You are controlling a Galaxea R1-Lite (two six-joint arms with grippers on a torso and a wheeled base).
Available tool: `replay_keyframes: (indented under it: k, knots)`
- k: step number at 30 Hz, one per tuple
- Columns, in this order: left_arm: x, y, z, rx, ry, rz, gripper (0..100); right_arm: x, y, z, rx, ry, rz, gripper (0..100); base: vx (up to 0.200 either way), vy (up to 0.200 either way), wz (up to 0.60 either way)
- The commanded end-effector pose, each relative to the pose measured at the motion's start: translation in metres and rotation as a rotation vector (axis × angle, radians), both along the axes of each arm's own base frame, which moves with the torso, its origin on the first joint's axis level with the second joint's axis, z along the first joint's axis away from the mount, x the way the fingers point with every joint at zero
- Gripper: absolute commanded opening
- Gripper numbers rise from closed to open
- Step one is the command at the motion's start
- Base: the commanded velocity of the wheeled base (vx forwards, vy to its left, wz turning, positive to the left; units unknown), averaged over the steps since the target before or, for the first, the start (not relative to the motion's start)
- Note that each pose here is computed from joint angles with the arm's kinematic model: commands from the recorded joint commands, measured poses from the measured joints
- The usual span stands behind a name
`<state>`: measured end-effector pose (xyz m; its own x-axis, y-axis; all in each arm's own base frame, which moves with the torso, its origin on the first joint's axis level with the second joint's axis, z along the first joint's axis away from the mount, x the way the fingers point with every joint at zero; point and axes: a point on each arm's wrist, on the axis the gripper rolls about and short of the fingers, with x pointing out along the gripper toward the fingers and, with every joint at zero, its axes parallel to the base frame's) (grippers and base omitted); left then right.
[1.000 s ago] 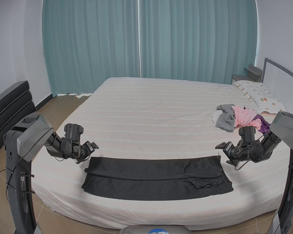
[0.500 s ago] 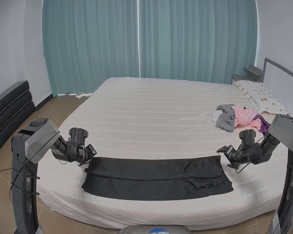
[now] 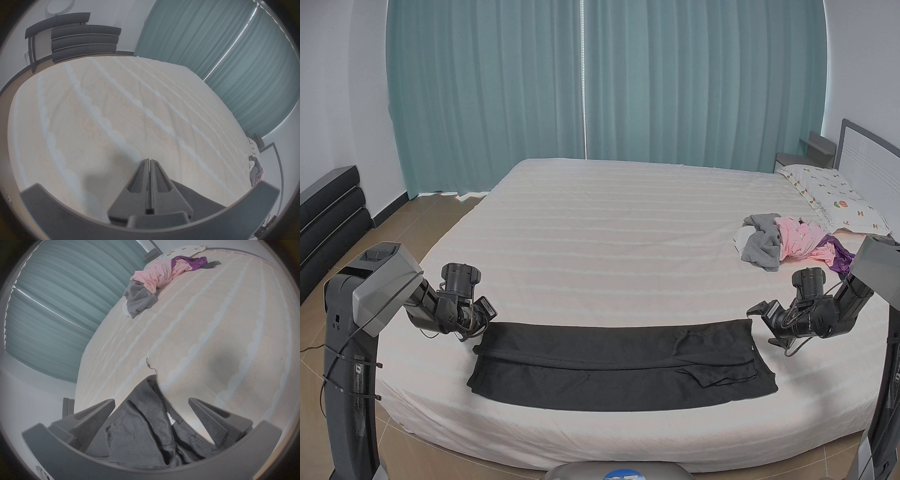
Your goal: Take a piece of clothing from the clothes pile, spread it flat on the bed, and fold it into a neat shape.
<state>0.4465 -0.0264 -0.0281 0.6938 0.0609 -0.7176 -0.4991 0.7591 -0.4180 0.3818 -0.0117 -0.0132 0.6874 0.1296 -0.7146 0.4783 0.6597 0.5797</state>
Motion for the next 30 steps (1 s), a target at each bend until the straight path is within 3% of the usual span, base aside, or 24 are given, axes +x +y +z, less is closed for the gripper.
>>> replay_keyframes:
  k: [1,7,8,19,30]
  knots:
    - [-0.001,0.001,0.000,-0.004,0.004,0.005,0,0.000,-0.001,-0.003,0.000,0.007,-0.001,100,0.000,0.000,0.00]
    - [0.000,0.001,0.003,-0.039,-0.007,0.023,0,0.000,-0.001,-0.002,0.003,0.006,-0.002,100,0.000,0.000,0.00]
    - [0.000,0.001,0.003,-0.043,-0.007,0.023,100,0.000,-0.001,-0.002,0.003,0.006,-0.002,100,0.000,0.000,0.00]
    - [-0.010,-0.005,0.008,-0.127,0.017,-0.081,100,0.000,0.000,-0.002,0.010,0.007,0.002,100,0.000,0.000,0.00]
    - [-0.015,-0.008,0.001,-0.086,0.045,-0.138,100,0.000,0.001,-0.002,0.011,0.008,0.004,100,0.000,0.000,0.00]
